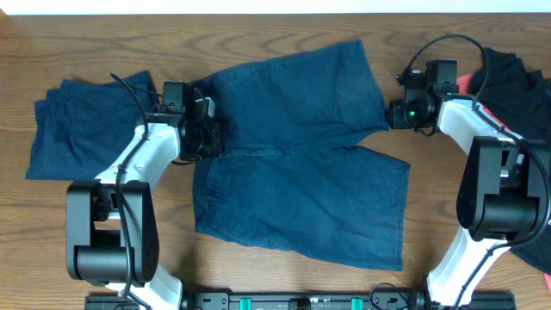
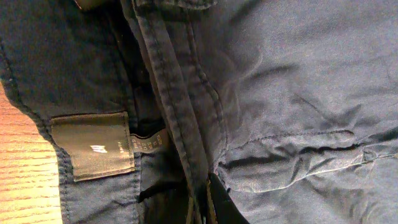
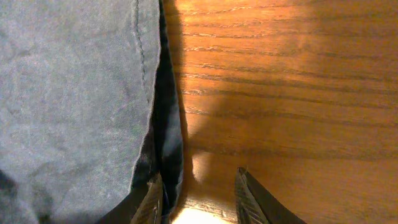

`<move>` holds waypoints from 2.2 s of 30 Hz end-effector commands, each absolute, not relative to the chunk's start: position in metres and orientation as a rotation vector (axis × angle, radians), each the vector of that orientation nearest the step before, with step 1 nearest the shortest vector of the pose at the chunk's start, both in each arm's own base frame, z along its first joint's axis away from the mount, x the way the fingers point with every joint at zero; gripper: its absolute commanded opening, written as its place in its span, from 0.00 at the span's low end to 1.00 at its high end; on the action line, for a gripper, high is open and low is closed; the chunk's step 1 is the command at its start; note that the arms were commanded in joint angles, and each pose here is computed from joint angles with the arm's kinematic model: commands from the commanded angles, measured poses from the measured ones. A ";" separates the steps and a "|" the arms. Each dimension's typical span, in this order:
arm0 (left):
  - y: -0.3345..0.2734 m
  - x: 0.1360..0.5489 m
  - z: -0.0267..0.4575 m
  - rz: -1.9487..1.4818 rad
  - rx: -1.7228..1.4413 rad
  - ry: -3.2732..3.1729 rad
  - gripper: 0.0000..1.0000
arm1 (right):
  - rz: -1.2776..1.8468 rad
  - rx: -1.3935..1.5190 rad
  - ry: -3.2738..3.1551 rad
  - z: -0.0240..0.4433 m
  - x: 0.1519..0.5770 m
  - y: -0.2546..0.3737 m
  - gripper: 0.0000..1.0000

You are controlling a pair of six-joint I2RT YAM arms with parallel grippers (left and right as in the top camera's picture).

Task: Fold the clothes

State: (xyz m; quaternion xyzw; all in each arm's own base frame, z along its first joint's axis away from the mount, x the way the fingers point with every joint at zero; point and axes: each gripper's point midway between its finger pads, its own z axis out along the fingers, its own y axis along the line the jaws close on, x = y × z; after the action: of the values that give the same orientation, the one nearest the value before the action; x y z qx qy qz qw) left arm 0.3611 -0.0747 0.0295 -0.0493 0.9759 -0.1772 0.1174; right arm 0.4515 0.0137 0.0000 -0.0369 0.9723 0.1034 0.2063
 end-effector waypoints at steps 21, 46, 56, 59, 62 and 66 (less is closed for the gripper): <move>-0.056 0.351 0.021 -0.390 -0.203 2.913 0.06 | -0.119 0.062 2.921 -0.063 0.415 -0.020 0.39; -0.056 0.352 0.021 -0.389 -0.202 2.908 0.06 | 0.117 -0.147 2.815 -0.027 0.449 0.044 0.45; -0.009 0.368 0.025 0.007 -0.274 2.841 0.06 | -0.133 -0.046 2.779 0.035 0.439 0.009 0.45; -0.007 0.388 0.045 0.009 -0.271 2.766 0.06 | -0.133 0.004 2.769 0.062 0.429 0.003 0.47; -0.012 0.408 0.064 -0.026 -0.259 2.692 0.06 | -0.061 0.038 2.787 0.079 0.414 0.007 0.48; -0.015 0.418 0.072 -0.040 -0.249 2.650 0.06 | 0.284 -0.137 2.804 0.091 0.397 0.054 0.47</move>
State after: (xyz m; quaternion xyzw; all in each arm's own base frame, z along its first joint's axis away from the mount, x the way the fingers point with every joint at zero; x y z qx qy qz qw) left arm 0.4077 -0.0205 0.0528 -0.0841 0.9740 -0.0256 0.2089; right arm 0.4034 0.0210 0.0847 -0.0133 0.9863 0.0112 0.1638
